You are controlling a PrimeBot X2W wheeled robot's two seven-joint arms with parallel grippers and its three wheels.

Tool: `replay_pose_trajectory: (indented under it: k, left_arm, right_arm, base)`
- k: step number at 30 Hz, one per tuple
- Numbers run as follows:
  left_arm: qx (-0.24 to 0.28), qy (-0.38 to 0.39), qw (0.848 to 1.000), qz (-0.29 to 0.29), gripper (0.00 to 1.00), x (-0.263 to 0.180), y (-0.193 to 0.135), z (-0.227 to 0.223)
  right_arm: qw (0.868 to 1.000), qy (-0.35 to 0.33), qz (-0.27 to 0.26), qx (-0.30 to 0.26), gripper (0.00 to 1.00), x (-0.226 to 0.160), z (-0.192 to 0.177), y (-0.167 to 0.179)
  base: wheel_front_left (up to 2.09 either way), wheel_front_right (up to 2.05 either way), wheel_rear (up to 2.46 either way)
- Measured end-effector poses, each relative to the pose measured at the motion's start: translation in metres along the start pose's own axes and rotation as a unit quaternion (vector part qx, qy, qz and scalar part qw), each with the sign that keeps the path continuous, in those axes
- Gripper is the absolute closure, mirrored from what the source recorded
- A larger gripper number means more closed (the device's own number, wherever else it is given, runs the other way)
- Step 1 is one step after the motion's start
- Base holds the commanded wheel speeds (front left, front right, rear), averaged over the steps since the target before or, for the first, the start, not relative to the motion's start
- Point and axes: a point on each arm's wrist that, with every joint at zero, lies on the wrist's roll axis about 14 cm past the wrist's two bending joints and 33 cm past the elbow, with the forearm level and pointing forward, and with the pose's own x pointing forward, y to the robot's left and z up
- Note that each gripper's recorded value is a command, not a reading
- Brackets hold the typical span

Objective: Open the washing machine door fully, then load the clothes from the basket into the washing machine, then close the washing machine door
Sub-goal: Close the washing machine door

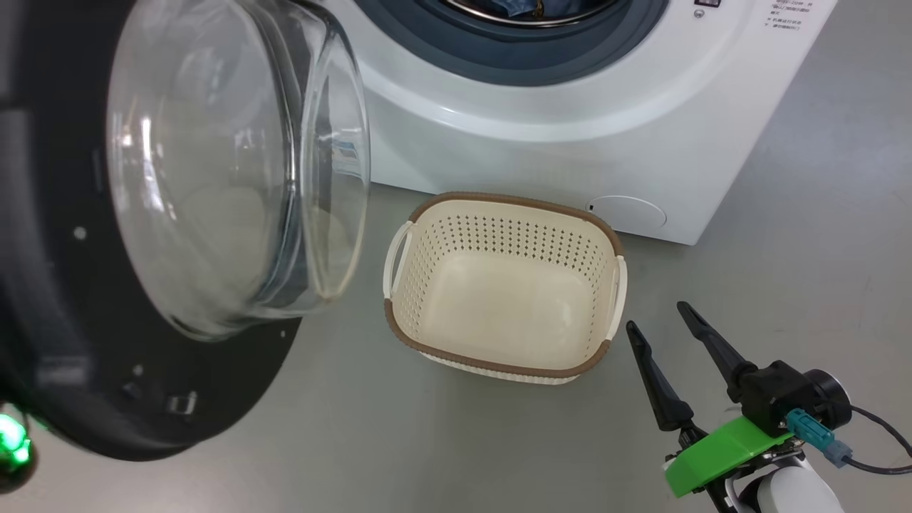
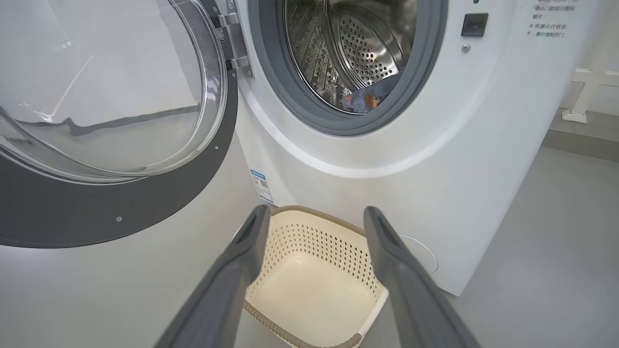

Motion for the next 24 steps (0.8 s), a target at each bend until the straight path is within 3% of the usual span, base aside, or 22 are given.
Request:
replay_pose_trajectory:
  k: [6,24]
  left_arm:
    - [-0.01,0.035,0.998,-0.059,1.0,0.015,-0.021,-0.03]
    - [-0.029,0.111,0.981,-0.159,1.0,0.062,-0.062,-0.092]
  right_arm:
    - [1.0,-0.002,-0.008,0.001,0.0,-0.002,0.002,-0.003]
    - [0.999,-0.002,-0.035,-0.002,0.0,-0.015,0.002,-0.018]
  base:
    - [0.0,0.0,0.0]
    - [0.0,0.0,0.0]
